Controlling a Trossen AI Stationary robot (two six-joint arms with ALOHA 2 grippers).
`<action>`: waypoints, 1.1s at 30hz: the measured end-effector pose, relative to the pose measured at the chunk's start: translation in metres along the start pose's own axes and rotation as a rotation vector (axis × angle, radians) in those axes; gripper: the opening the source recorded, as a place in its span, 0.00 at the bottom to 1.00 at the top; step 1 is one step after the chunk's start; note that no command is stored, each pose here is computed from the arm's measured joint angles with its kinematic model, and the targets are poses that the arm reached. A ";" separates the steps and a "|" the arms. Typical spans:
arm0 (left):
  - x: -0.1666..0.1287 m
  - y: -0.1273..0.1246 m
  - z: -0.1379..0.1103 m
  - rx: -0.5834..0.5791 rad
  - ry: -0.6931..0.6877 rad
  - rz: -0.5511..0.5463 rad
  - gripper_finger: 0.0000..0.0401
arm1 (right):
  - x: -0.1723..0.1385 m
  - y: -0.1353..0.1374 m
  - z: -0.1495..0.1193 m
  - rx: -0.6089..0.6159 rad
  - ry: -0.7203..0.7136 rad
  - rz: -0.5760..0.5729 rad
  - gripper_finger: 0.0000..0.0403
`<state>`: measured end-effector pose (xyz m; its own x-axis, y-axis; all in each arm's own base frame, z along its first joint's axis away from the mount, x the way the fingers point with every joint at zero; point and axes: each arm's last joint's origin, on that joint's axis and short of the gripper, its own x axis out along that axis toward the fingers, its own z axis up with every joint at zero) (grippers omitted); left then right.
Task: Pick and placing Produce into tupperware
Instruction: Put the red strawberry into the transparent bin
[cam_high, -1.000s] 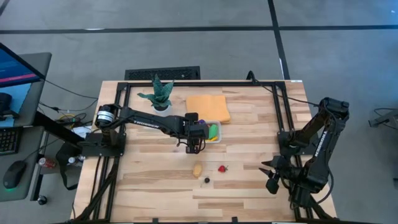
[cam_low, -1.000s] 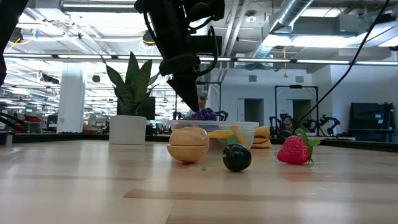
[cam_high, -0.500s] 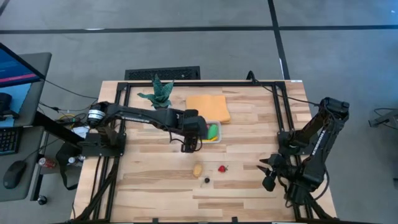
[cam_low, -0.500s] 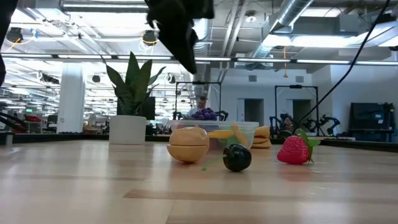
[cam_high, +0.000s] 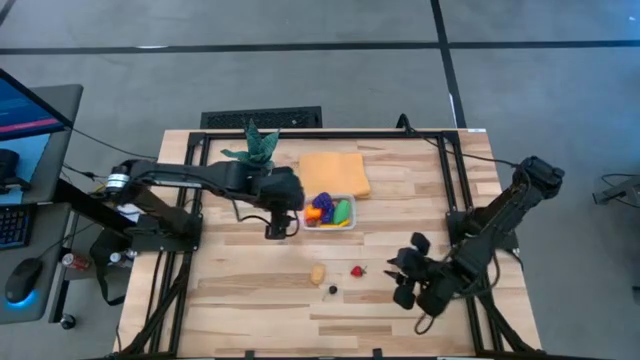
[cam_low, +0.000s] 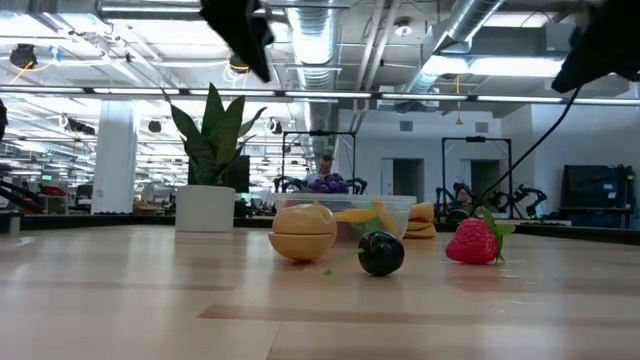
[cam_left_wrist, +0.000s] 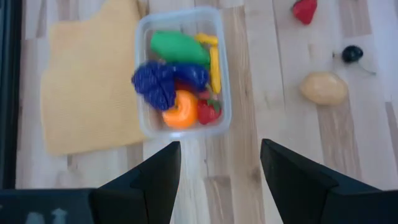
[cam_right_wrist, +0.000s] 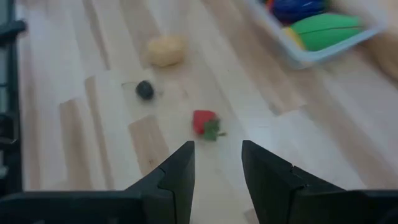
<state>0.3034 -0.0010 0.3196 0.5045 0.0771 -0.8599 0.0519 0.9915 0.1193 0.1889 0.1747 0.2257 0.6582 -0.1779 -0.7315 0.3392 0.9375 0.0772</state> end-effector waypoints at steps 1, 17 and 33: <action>-0.002 0.000 -0.007 -0.009 -0.009 0.001 0.53 | 0.003 0.000 0.004 -0.007 0.018 0.018 0.31; -0.023 -0.017 -0.130 -0.350 -0.329 -0.033 0.53 | 0.048 -0.026 0.046 -0.088 0.163 0.106 0.57; -0.030 -0.019 -0.148 -0.396 -0.397 0.030 0.53 | 0.102 -0.004 0.025 -0.120 0.277 0.157 0.62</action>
<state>0.1598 -0.0069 0.2695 0.7904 0.1364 -0.5972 -0.2567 0.9589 -0.1207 0.2716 0.1449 0.1674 0.4829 0.0439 -0.8746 0.1558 0.9785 0.1352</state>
